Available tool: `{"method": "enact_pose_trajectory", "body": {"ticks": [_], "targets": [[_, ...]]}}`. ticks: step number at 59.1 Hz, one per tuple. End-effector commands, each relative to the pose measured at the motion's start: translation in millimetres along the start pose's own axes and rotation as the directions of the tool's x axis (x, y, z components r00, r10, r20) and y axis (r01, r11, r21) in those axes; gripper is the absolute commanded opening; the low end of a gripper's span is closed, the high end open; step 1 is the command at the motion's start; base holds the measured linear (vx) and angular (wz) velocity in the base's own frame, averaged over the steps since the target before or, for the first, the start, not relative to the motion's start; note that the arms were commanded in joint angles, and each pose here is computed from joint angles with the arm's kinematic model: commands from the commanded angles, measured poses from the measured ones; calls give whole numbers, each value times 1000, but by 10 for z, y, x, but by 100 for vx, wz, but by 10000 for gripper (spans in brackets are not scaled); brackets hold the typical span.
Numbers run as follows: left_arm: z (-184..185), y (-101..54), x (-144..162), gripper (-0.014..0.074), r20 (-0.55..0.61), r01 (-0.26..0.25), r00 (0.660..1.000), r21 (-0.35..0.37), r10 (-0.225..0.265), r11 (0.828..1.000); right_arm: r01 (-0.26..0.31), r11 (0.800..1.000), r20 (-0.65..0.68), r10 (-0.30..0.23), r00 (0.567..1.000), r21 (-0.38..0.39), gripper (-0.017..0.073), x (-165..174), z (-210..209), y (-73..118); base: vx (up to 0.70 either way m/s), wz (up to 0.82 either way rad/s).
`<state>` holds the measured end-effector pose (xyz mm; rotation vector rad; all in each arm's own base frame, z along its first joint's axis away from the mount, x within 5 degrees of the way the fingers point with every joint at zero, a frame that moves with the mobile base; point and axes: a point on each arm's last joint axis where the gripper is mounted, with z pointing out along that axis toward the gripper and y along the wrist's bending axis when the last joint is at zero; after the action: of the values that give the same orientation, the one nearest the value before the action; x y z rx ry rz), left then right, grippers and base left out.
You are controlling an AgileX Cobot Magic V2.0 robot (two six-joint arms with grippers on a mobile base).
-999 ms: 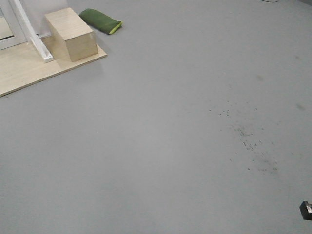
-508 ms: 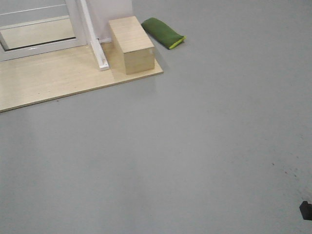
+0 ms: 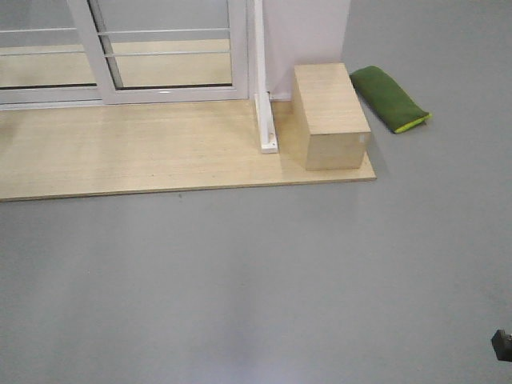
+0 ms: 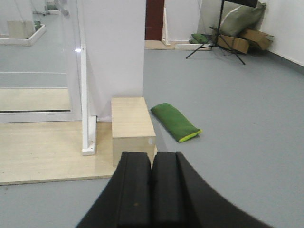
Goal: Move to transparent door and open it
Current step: 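Drive up to the transparent sliding door beside the wooden box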
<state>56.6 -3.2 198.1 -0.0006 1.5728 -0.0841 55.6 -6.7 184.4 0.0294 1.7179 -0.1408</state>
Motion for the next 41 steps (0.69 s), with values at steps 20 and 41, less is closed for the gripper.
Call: {"method": "enact_pose_trajectory", "body": {"ticks": [20,41], "targets": [[2,4,23,-6,61,17,998,4,-18,1000,6,1000,83,-6,996,1,-8,-35,-2,2,57,36],[2,4,23,-6,61,17,998,4,-18,1000,6,1000,83,-6,996,1,-8,-35,-2,2,56,28]]}}
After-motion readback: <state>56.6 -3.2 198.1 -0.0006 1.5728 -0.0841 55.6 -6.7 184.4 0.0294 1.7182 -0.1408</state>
